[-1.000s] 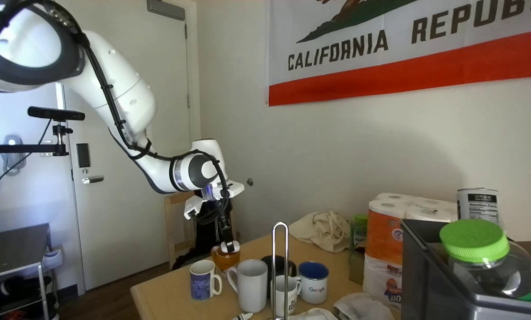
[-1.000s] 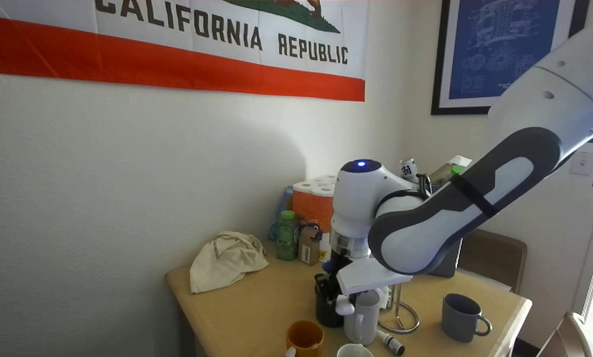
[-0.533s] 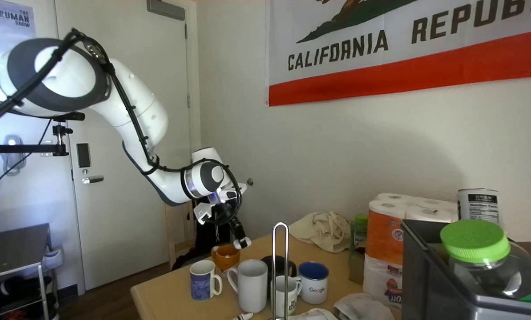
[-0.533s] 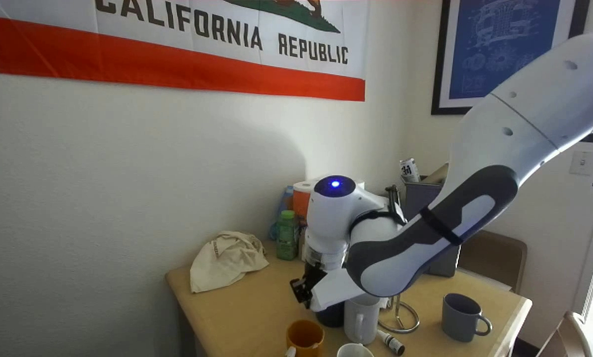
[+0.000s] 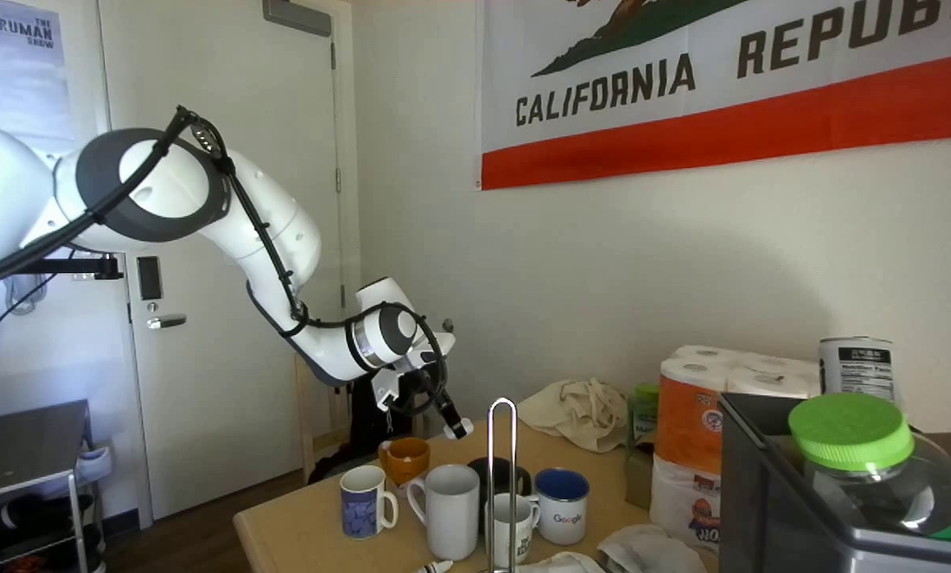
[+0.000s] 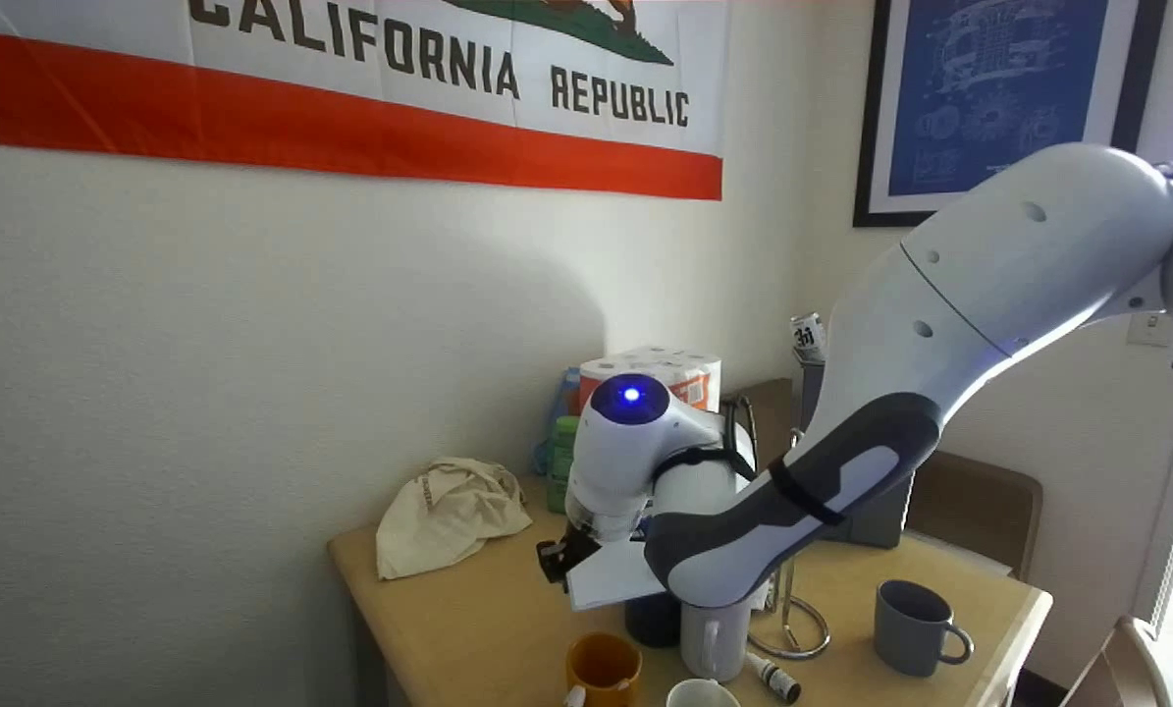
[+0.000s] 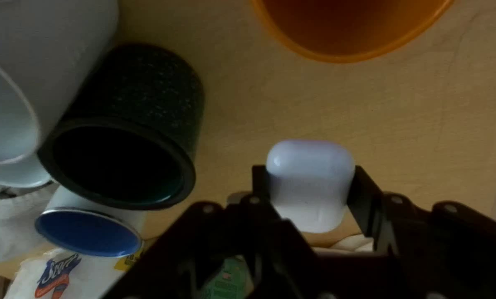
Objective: Move the white bar of soap forward
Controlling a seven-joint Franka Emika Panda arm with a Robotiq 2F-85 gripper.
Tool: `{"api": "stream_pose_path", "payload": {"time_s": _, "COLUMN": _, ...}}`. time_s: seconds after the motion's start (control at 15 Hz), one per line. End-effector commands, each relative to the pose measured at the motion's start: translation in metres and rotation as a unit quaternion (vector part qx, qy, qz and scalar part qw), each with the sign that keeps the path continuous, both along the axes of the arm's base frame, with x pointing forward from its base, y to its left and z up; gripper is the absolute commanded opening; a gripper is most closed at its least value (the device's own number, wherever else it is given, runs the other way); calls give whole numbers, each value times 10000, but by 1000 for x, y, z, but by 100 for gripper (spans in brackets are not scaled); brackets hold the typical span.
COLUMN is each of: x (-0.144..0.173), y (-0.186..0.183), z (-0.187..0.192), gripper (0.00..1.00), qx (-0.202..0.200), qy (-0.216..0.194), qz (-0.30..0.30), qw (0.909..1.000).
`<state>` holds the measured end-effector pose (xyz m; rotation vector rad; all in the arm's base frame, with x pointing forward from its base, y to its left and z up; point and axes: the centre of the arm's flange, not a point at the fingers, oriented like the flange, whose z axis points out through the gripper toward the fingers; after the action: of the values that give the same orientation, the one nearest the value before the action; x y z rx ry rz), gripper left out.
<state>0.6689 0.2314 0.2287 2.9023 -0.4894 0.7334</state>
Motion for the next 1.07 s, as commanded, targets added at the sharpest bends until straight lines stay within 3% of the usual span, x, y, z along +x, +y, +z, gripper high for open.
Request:
{"api": "stream_pose_path", "payload": {"time_s": 0.0, "x": 24, "y": 3, "z": -12, "gripper": 24, "qx": 154, "qy": -307, "qz": -278, "qw": 9990}}
{"api": "stream_pose_path", "payload": {"time_s": 0.47, "x": 44, "y": -8, "z": -44, "gripper": 24, "qx": 359, "qy": -481, "qz": -734, "qw": 9955}}
{"api": "stream_pose_path", "payload": {"time_s": 1.0, "x": 52, "y": -19, "z": -69, "gripper": 24, "qx": 429, "qy": -379, "qz": -1030, "qw": 9930}}
